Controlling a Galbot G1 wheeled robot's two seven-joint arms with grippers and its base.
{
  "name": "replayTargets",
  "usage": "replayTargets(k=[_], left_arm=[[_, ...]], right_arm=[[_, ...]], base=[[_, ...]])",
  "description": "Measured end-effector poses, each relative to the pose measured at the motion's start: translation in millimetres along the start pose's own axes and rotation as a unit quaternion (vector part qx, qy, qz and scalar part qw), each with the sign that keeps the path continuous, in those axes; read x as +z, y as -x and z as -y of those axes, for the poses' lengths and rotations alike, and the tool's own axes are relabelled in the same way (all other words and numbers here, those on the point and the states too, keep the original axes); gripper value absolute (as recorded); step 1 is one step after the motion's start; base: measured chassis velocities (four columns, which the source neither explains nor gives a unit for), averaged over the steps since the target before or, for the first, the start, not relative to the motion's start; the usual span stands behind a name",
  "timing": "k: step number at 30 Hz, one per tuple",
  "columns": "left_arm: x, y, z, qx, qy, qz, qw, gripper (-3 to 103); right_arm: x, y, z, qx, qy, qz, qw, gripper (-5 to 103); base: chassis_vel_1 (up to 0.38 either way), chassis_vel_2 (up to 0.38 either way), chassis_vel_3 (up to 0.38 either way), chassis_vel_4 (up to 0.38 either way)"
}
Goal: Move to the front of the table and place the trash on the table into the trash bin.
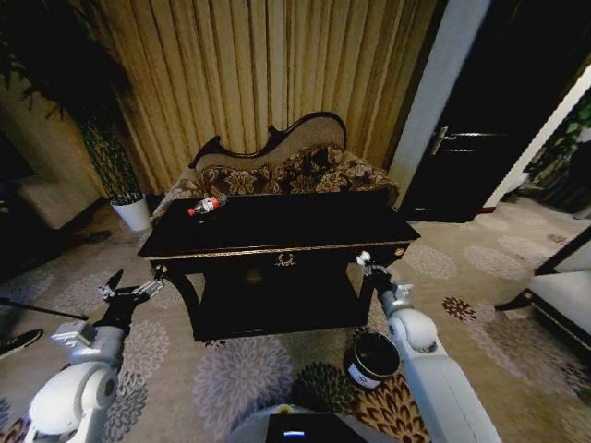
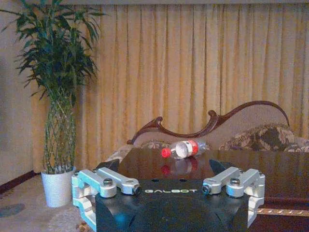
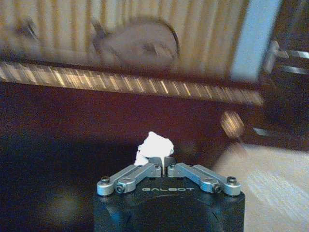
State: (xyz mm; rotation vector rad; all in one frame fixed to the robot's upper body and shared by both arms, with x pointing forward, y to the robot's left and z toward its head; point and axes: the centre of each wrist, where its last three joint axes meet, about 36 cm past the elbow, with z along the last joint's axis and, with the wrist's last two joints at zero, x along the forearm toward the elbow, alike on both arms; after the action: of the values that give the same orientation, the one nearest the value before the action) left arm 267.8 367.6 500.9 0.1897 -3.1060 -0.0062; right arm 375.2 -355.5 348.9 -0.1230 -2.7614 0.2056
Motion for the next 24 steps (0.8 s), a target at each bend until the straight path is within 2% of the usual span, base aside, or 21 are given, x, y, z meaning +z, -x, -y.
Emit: replayTargets(k=[1,3,4,6,8,10,12,14,17,18,20,24], left_arm=[[0,0,0.0,0.0,0.0,0.0,1.0,100],[-1,0,0.1,0.0,-0.001,0.001,1.0,100],[-1,0,0.1,0.0,-0.001,0.001,1.0,100],[2,0,1.3,0.001,-0.005,0.001,1.0,100],[3,-1,2.1,0.002,-0.005,0.001,1.0,100],[4,-1,3.9,0.004,-0.007,0.0,1.0,100],[5,0,4.1,0.004,-0.007,0.0,1.0,100],[6,0,4.0,0.005,-0.007,0.0,1.0,100],[7,-1,3.7,0.004,-0.007,-0.001,1.0,100],[7,-1,3.7,0.004,-0.007,-0.001,1.0,100],[8,-3,2.6,0.002,-0.006,-0.003,1.0,100],[8,-5,1.8,0.0,-0.005,-0.001,1.0,100]], right_arm=[[0,0,0,0.0,0.0,0.0,1.0,1],[32,-3,13,0.02,-0.015,-0.048,0.999,1],[32,-3,13,0.02,-0.015,-0.048,0.999,1],[58,1,21,0.038,-0.028,-0.083,0.995,1],[66,4,23,0.043,-0.03,-0.095,0.994,1],[96,12,25,0.054,-0.025,-0.133,0.989,1],[105,15,25,0.056,-0.026,-0.143,0.988,1],[136,23,21,0.062,-0.041,-0.178,0.981,1],[159,29,18,0.063,-0.051,-0.204,0.976,1],[159,29,18,0.063,-0.051,-0.204,0.976,1],[189,34,16,0.061,-0.052,-0.241,0.967,1],[212,36,14,0.056,-0.052,-0.264,0.962,1]], base=[[0.0,0.0,0.0,0.0],[0.0,0.0,0.0,0.0],[0.0,0.0,0.0,0.0],[0.0,0.0,0.0,0.0],[0.0,0.0,0.0,0.0],[0.0,0.0,0.0,0.0],[0.0,0.0,0.0,0.0],[0.0,0.0,0.0,0.0],[0.0,0.0,0.0,0.0],[0.0,0.0,0.0,0.0],[0.0,0.0,0.0,0.0],[0.0,0.0,0.0,0.0]])
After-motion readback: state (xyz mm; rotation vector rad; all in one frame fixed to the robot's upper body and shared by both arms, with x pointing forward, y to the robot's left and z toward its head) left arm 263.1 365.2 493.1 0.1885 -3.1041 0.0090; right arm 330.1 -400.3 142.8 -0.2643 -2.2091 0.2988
